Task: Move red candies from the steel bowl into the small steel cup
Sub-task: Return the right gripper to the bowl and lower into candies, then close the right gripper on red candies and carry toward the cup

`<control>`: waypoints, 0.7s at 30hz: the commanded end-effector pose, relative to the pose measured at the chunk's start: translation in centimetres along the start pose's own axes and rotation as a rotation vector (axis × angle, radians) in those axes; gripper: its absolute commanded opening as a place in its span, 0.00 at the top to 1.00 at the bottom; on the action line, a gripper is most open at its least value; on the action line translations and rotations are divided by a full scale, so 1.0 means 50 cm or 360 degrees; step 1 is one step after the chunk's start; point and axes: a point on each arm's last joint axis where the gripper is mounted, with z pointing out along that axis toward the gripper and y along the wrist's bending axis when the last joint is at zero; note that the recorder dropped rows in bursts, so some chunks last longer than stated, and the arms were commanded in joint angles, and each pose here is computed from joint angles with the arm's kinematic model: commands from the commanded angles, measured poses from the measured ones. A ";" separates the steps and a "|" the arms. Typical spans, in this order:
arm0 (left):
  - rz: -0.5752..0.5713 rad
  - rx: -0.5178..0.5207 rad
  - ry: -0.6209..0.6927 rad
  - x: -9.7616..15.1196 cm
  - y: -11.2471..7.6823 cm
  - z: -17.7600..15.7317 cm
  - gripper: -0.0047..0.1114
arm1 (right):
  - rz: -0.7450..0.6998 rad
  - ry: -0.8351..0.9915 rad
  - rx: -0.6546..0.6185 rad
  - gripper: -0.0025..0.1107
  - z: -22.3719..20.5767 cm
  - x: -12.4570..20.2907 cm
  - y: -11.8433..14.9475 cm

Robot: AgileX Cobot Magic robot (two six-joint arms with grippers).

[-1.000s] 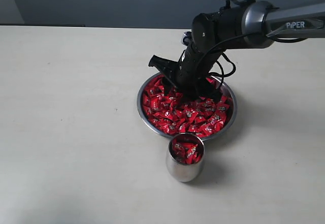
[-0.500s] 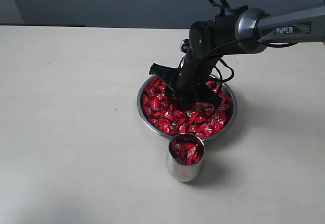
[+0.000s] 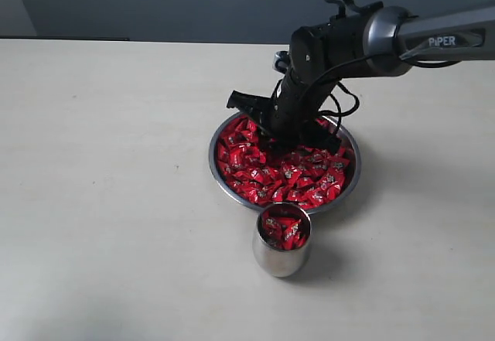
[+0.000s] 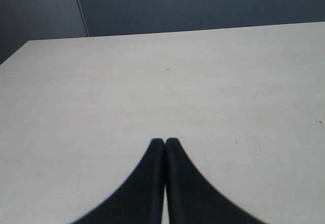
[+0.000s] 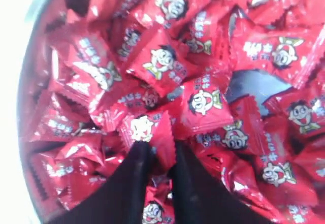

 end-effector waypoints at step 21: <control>-0.0001 -0.0004 -0.0020 -0.001 0.000 0.000 0.96 | -0.0802 -0.0450 -0.0052 0.98 -0.269 0.119 -0.111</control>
